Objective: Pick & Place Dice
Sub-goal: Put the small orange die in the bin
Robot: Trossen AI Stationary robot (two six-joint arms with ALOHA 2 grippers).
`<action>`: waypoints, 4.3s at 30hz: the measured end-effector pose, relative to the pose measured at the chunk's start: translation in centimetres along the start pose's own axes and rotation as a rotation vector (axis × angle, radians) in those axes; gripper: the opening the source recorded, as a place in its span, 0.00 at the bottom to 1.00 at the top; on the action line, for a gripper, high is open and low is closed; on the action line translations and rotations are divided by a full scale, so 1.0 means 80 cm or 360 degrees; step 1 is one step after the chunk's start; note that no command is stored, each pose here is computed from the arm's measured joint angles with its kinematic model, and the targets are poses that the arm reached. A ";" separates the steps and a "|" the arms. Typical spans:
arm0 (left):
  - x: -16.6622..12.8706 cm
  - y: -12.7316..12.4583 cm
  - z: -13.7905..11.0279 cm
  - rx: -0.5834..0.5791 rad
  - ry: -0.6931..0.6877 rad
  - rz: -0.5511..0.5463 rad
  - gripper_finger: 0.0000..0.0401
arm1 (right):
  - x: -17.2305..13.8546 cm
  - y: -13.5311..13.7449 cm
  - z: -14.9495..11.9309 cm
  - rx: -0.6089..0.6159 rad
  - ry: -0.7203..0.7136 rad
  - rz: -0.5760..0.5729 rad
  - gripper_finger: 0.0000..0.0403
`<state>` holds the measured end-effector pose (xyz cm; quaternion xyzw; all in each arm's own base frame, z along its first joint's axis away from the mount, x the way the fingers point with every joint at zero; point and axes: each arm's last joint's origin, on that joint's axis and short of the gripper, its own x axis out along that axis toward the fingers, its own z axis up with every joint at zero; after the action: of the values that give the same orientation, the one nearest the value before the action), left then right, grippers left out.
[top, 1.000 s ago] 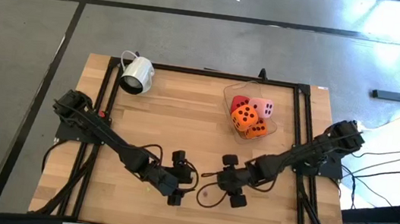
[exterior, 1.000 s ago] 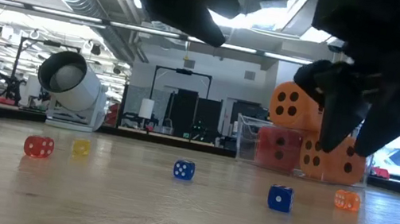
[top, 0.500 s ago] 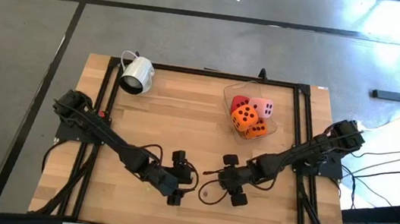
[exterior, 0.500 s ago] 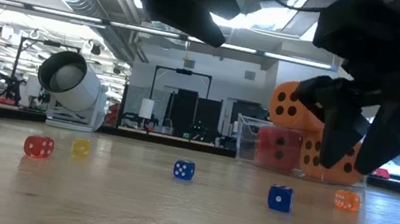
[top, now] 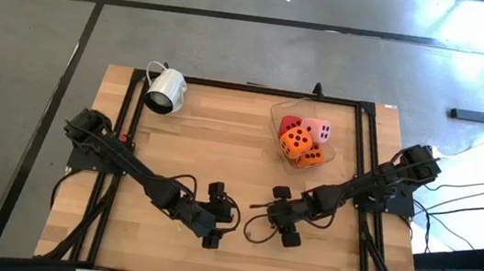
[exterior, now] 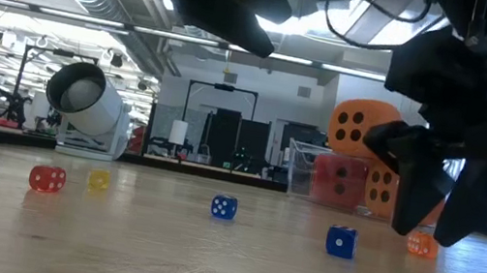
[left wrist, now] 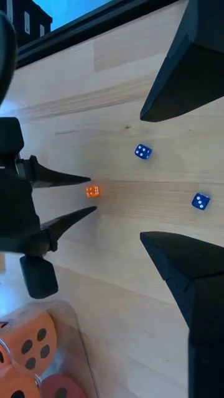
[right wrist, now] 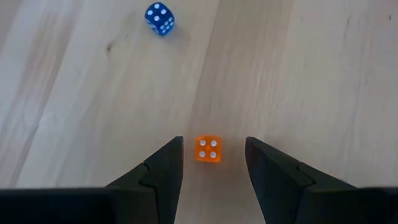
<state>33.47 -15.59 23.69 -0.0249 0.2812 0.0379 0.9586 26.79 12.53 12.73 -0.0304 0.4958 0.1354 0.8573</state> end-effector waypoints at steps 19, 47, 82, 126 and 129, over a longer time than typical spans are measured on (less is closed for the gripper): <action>0.000 0.000 0.000 0.0000 0.0001 -0.0002 0.73 | 0.002 -0.002 -0.004 0.0030 -0.0003 0.0015 0.43; 0.000 0.000 0.000 0.0017 0.0005 0.0000 0.73 | 0.011 -0.002 -0.004 0.0064 -0.0009 0.0005 0.13; 0.000 0.001 -0.002 0.0030 0.0033 0.0007 0.73 | -0.045 0.009 0.020 -0.0021 -0.0306 0.0087 0.38; 0.000 0.001 -0.003 0.0030 0.0036 0.0010 0.73 | 0.026 0.007 -0.001 -0.0134 -0.0090 0.0039 0.33; 0.000 0.001 -0.003 0.0030 0.0036 0.0010 0.73 | 0.026 0.006 -0.003 -0.0146 -0.0059 0.0041 0.26</action>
<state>33.33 -15.51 23.51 -0.0155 0.2925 0.0379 0.9554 27.44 13.38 10.91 -0.0608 0.4734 0.1695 0.8622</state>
